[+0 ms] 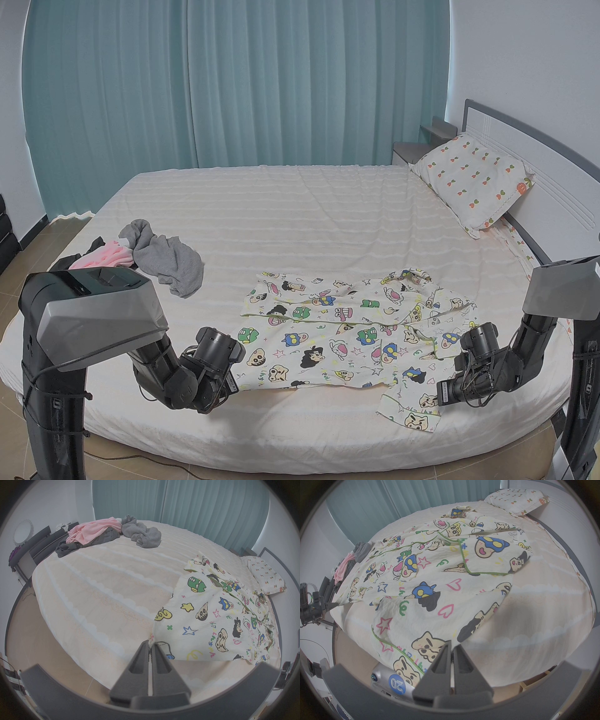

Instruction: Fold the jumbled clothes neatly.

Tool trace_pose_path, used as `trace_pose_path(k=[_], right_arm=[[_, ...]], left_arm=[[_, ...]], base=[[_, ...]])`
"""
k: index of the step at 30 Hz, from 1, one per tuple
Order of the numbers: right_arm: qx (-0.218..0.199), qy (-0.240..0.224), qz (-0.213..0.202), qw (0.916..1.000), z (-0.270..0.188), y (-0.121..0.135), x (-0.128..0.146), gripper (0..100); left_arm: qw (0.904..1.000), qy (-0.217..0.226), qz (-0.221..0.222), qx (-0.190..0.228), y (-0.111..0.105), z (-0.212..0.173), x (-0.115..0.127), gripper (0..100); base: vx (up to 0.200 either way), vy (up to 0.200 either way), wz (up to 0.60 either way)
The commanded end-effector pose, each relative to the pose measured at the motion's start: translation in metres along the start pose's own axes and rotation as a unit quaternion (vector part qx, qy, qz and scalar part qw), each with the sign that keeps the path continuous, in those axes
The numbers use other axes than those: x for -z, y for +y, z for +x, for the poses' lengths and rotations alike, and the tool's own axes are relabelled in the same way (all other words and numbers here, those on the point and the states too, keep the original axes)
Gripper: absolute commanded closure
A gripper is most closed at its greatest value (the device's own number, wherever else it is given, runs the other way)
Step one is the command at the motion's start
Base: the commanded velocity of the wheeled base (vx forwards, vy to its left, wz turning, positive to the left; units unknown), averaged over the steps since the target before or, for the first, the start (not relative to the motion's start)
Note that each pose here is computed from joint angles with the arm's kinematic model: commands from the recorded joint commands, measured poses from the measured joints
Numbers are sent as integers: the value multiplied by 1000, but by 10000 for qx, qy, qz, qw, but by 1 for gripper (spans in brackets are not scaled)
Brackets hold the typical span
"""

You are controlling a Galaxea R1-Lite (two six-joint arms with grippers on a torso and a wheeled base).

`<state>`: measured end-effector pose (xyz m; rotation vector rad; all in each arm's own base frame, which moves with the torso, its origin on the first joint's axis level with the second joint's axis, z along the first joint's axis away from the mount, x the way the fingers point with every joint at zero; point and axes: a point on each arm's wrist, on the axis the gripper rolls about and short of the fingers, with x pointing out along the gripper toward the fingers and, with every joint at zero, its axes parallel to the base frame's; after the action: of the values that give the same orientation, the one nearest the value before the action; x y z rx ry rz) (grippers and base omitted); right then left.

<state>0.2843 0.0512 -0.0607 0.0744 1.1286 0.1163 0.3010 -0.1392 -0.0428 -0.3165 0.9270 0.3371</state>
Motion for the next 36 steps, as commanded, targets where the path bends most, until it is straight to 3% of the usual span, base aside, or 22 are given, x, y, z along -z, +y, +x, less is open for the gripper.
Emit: trace_pose_path(k=[1, 17, 33, 34, 36], right_arm=[[-7, 70, 50, 10000, -11, -7, 7, 100], [-132, 338, -366, 9987, -31, -36, 29, 100], [-267, 411, -555, 9973, -36, -34, 36, 100], [-295, 402, -590, 9970, -35, -31, 36, 0], [-319, 393, -611, 9968, -34, -29, 35, 0]], left_arm=[[10000, 8, 21, 0, 3, -6, 1, 100], [9988, 260, 359, -190, 18, -15, 19, 100], [9986, 205, 493, -63, 17, -19, 29, 100], [9986, 209, 490, -73, 18, -18, 29, 100], [9985, 213, 493, -78, 18, -18, 30, 100]], base=[[0, 0, 0], [0, 0, 0], [0, 0, 0], [0, 0, 0], [0, 0, 0]])
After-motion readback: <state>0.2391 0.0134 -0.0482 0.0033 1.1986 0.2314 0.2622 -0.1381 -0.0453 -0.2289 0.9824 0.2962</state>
